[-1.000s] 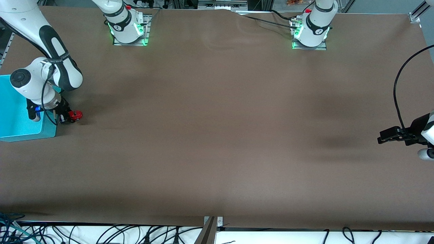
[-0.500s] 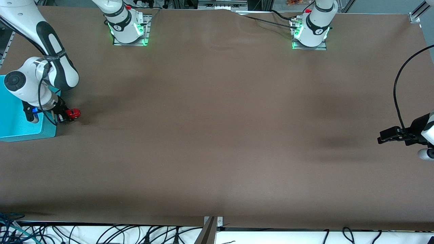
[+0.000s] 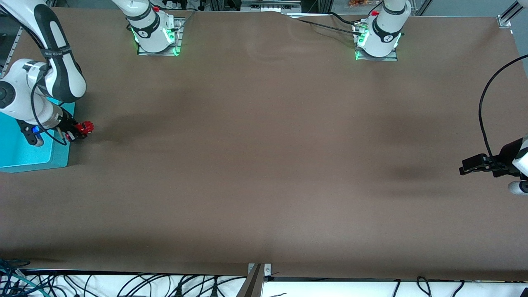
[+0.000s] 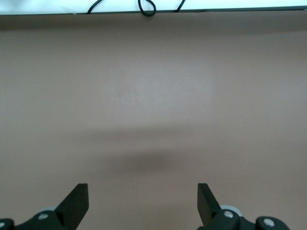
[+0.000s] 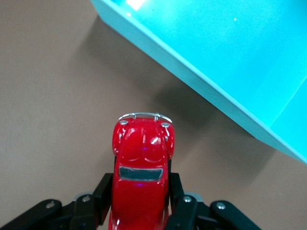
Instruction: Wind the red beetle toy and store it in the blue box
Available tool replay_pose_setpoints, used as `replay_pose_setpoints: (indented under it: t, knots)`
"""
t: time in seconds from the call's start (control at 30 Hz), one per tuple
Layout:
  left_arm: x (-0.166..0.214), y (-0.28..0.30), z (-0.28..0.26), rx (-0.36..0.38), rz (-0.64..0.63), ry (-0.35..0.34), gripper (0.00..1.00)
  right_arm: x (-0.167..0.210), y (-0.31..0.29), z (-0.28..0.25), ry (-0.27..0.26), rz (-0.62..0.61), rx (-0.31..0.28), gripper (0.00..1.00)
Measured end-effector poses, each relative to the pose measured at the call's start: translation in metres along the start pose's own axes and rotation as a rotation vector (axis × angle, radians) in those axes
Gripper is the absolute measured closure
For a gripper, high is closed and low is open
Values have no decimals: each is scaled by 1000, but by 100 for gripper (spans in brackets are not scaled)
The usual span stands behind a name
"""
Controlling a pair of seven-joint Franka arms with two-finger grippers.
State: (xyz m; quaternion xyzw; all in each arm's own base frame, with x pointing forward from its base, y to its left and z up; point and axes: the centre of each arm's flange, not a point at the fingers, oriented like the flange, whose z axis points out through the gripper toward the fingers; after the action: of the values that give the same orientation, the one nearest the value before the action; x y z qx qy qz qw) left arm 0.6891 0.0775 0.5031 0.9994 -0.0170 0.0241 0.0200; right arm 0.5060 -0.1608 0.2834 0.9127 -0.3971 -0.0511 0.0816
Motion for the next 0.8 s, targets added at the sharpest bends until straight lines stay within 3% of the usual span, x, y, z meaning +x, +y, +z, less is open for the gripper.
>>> replay_pose_setpoints:
  t: [0.4, 0.8]
  knots:
    - [0, 0, 0, 0, 0, 0, 0, -8, 15, -35, -22, -214, -7, 48]
    - [0, 1, 0, 0, 1, 0, 0, 6, 44, -37, -17, -406, -16, 48]
